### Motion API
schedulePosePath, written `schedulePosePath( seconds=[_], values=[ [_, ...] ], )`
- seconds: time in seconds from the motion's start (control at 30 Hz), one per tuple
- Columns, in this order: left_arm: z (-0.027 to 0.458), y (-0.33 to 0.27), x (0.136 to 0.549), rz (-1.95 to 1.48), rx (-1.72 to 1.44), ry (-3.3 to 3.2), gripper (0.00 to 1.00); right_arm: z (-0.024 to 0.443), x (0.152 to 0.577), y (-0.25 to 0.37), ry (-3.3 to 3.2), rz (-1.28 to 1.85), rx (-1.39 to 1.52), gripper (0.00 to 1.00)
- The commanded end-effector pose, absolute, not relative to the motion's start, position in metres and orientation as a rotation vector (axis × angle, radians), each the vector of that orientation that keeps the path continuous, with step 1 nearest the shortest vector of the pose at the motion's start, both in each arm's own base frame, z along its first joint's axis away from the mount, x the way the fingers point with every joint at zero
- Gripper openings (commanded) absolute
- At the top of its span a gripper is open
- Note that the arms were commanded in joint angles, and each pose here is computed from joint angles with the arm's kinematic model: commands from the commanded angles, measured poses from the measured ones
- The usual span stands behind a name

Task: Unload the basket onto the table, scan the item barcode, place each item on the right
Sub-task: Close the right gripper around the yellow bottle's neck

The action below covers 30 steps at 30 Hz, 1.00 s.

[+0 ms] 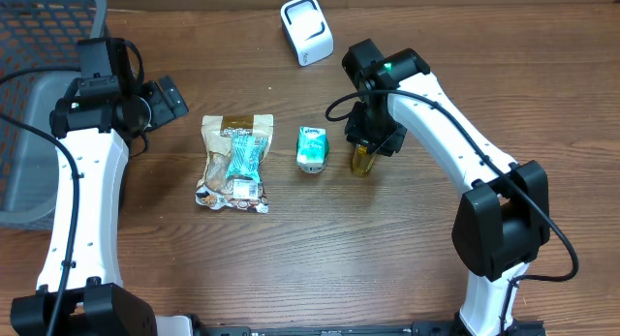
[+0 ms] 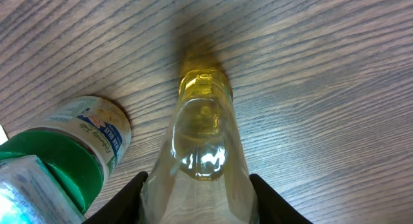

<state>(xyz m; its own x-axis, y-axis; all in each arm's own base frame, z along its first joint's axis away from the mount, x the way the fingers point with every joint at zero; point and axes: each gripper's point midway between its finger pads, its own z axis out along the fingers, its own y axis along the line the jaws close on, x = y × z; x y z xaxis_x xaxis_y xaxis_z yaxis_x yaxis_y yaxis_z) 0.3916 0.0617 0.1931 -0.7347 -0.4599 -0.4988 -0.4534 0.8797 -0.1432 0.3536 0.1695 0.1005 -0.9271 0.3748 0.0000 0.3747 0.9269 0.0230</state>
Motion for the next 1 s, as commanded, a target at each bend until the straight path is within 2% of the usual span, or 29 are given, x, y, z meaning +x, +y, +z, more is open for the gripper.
schedulePosePath(
  seconds=[0.0,0.27,0.6,0.8,0.97],
  values=[
    [0.1951,0.0671,0.3933,-0.004,-0.669,2.5,1.0,0.0998,0.3537,0.1672,3.086,0.03,0.553,0.41],
    [0.1951,0.0671,0.3934,-0.004,-0.669,2.499,1.0,0.0999,0.3568,0.16,3.071,-0.03,0.489,0.41],
    [0.1951,0.0671,0.3934,-0.004,-0.669,2.499,1.0,0.0999,0.3569,0.1603,3.112,-0.034,0.075,0.4],
    [0.1951,0.0671,0.3934,-0.004,-0.67,2.499,0.99,0.0999,0.3578,0.1609,3.108,-0.029,0.081,0.41],
    [0.1951,0.0671,0.3934,-0.004,-0.669,2.499,0.99,0.1,0.3578,0.1608,3.109,-0.03,0.081,0.49]
  ],
)
